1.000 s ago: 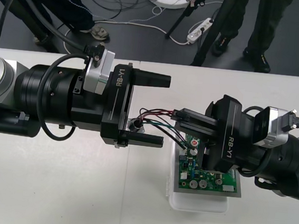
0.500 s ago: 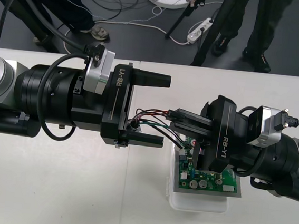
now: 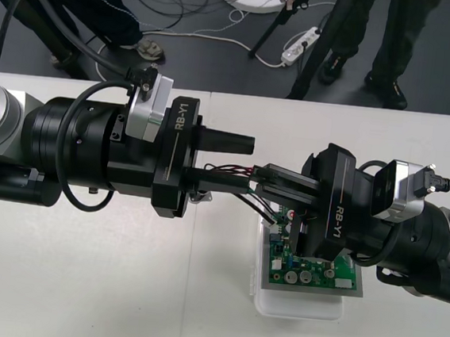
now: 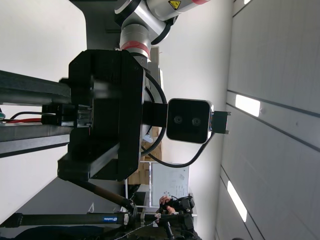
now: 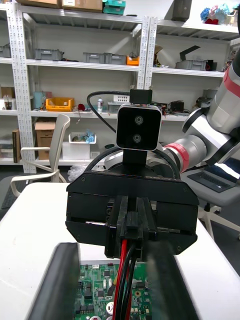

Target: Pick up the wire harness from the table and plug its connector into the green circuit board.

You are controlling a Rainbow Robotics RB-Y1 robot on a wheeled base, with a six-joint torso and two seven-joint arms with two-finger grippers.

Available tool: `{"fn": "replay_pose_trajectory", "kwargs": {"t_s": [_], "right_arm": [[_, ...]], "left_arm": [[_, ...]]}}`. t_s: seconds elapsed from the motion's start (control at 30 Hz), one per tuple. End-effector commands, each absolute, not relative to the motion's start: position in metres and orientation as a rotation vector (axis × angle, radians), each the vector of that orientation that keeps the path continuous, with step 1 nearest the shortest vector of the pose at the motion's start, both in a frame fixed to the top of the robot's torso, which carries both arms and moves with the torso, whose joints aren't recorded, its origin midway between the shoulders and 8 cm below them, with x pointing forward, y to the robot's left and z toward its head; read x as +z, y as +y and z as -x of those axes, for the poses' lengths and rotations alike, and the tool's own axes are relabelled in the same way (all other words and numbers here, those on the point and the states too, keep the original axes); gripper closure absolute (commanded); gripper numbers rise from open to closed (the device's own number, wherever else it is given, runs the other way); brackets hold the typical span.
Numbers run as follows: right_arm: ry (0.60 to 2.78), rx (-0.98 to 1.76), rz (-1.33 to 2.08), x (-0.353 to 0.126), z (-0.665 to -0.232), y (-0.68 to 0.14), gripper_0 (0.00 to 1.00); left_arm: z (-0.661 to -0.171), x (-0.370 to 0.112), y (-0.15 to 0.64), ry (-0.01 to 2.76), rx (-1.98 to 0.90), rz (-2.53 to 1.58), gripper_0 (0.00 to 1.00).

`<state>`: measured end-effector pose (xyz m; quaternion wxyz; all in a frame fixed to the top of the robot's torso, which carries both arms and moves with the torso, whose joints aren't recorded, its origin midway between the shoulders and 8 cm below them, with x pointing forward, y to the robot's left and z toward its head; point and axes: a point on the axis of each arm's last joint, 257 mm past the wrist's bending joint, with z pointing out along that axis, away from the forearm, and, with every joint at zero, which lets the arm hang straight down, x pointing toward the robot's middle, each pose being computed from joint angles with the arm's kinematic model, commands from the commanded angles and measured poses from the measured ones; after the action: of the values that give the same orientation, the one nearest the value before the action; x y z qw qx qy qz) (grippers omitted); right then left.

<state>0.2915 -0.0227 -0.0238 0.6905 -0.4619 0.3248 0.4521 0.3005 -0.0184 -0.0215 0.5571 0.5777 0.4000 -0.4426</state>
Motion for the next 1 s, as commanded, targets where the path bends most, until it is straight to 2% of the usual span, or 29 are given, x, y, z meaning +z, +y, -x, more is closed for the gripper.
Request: {"fn": "replay_pose_trajectory", "kwargs": {"t_s": [0.03, 0.6, 0.63, 0.67, 0.7, 0.73, 0.77, 0.83, 1.0], "right_arm": [[0.652, 0.989, 1.056, -0.012, -0.284, -0.019, 1.00], [0.666, 1.004, 1.039, -0.010, -0.286, -0.022, 1.00], [0.667, 1.006, 1.036, -0.009, -0.286, -0.023, 0.87], [0.666, 1.010, 1.029, -0.008, -0.286, -0.024, 0.55], [0.666, 1.010, 1.024, -0.007, -0.287, -0.024, 0.44], [0.666, 1.012, 1.020, -0.006, -0.287, -0.025, 0.27], [0.670, 1.015, 1.018, -0.006, -0.287, -0.025, 0.16], [0.674, 1.010, 1.021, -0.007, -0.288, -0.026, 0.01], [0.678, 1.015, 1.013, -0.004, -0.290, -0.030, 0.00]], "left_arm": [[-0.292, -0.001, -0.032, 0.897, -1.065, -1.346, 1.00], [-0.290, 0.000, -0.032, 0.887, -1.063, -1.350, 1.00], [-0.291, 0.000, -0.032, 0.887, -1.060, -1.349, 1.00], [-0.291, 0.000, -0.032, 0.886, -1.060, -1.350, 1.00], [-0.292, 0.000, -0.032, 0.887, -1.058, -1.348, 1.00], [-0.291, 0.000, -0.032, 0.885, -1.060, -1.349, 1.00], [-0.291, 0.001, -0.032, 0.882, -1.060, -1.348, 1.00], [-0.291, 0.001, -0.032, 0.883, -1.060, -1.347, 1.00], [-0.291, 0.001, -0.032, 0.879, -1.059, -1.348, 1.00]]}}
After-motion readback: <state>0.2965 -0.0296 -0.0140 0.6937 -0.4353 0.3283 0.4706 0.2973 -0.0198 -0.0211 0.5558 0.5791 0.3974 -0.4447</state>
